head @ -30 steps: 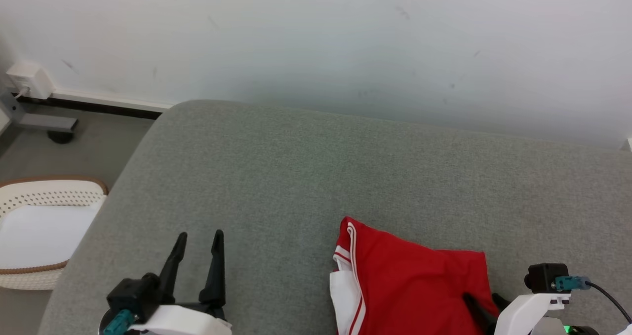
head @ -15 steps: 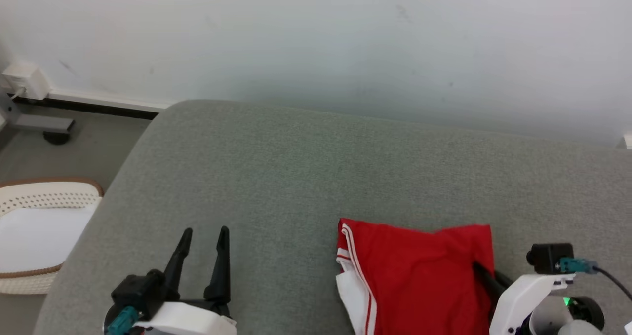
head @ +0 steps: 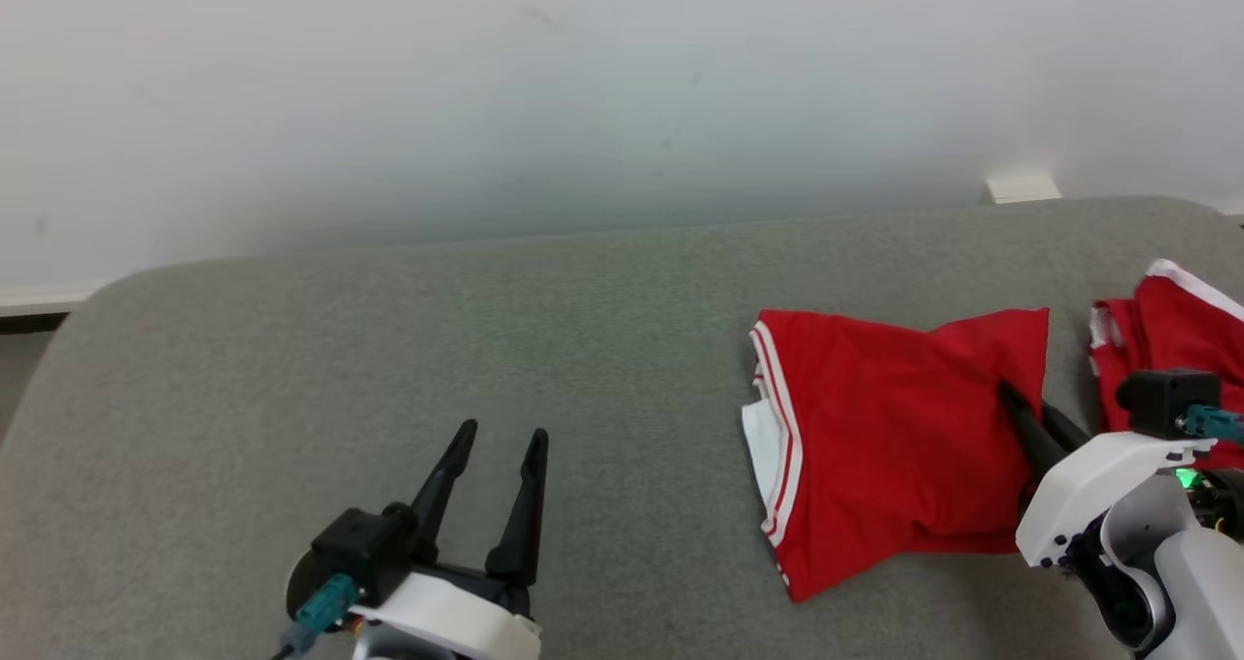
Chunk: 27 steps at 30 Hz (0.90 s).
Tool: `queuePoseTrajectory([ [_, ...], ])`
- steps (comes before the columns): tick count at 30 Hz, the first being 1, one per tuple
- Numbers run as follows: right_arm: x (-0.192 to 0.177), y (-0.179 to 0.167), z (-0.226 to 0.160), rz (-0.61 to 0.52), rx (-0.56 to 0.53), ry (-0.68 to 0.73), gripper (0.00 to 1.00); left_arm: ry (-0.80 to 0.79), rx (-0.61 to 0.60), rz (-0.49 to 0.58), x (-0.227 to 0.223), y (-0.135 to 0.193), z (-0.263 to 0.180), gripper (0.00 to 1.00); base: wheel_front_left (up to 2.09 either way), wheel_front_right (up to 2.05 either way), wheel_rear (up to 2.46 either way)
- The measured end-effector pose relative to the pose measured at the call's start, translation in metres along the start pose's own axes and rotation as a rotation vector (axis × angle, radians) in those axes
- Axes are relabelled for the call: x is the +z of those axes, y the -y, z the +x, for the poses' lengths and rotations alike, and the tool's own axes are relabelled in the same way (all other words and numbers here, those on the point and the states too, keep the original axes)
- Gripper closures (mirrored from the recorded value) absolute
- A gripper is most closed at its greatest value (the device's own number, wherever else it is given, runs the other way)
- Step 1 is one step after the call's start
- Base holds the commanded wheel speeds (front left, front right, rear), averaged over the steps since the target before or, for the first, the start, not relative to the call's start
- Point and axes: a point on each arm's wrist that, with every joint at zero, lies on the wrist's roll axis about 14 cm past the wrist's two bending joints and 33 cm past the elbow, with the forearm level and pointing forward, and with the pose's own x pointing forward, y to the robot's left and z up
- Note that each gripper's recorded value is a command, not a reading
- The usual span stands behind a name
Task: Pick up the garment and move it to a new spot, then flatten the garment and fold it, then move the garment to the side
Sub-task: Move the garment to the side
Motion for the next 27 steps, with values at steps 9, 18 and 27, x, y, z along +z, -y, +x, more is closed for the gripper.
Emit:
queuePoseTrajectory([
  [9, 0.012, 0.068, -0.050, 0.044, -0.190, 0.085, 1.00, -0.052, -0.237, -0.036, -0.025, 0.076, 0.033, 0.00, 0.00, 0.00, 0.00],
  [18, 0.030, 0.110, -0.060, 0.028, -0.290, 0.113, 1.00, -0.111, -0.324, -0.061, -0.054, 0.100, 0.047, 0.00, 0.00, 0.00, 0.00],
  [27, 0.061, 0.161, -0.038, -0.156, -0.373, 0.022, 1.00, -0.171, -0.279, -0.056, -0.087, 0.071, 0.059, 0.00, 0.00, 0.00, 0.00],
])
